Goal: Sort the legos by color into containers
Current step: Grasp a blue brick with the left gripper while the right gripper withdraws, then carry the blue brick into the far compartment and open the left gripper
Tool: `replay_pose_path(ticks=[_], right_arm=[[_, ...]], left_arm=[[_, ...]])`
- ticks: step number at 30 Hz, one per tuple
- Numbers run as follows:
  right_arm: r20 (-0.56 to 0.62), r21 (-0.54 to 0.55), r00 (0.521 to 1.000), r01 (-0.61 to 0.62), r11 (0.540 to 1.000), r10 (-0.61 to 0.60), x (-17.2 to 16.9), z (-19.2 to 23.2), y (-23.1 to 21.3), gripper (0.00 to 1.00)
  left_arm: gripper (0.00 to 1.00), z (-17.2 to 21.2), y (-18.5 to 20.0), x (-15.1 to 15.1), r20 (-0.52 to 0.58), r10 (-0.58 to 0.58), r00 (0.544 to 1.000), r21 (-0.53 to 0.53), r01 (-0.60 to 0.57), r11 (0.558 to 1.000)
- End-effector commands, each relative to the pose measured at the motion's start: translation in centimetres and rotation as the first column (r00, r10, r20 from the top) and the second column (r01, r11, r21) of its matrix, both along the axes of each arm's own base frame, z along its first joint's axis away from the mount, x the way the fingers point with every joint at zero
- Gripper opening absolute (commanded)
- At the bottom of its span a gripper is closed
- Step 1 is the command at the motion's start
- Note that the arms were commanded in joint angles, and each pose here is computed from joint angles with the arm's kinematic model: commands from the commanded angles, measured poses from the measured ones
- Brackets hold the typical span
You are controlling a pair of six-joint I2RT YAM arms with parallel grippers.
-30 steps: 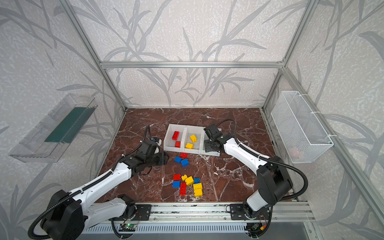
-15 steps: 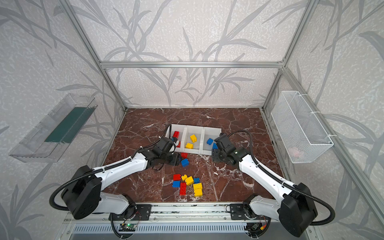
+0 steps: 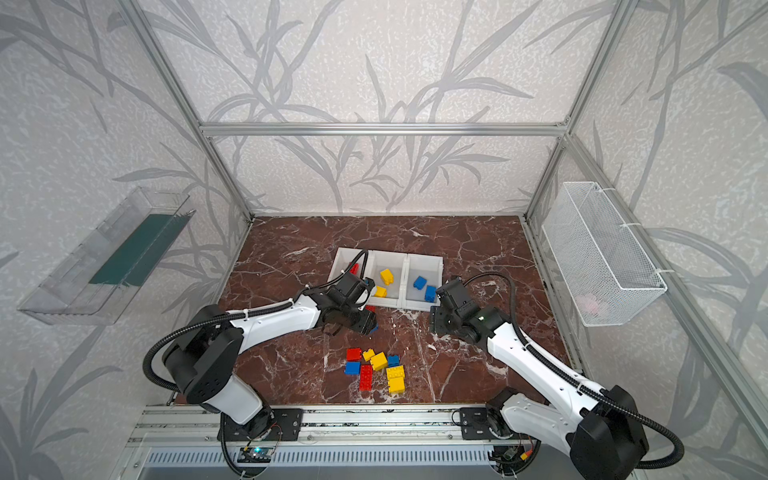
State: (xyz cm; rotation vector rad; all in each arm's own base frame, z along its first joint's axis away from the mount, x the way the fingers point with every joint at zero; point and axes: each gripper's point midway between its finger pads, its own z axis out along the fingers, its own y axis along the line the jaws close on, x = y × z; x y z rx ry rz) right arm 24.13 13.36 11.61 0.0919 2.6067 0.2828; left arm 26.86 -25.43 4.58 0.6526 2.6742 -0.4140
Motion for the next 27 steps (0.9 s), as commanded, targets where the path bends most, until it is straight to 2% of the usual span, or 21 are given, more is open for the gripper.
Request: replay_pose_path(ticks=[1, 13, 27], right_arm=[[-0.009, 0.001, 1.0, 0.009, 1.0, -0.009, -0.4, -0.1, -0.2, 0.73], [-0.015, 0.003, 1.0, 0.005, 1.0, -0.005, -0.3, -0.3, 0.0, 0.73], [-0.02, -0.004, 1.0, 0.005, 1.0, -0.005, -0.3, -0.3, -0.1, 0.73]], left_arm=[[0.65, 0.3, -0.9, -0.1, 0.005, -0.044, 0.999, -0.006, 0.044, 0.999], [0.58, -0.4, -2.1, -0.5, -0.008, -0.091, 0.996, 0.016, 0.092, 0.996], [0.36, -1.1, -2.8, -0.5, -0.028, -0.101, 0.995, 0.027, 0.101, 0.994]])
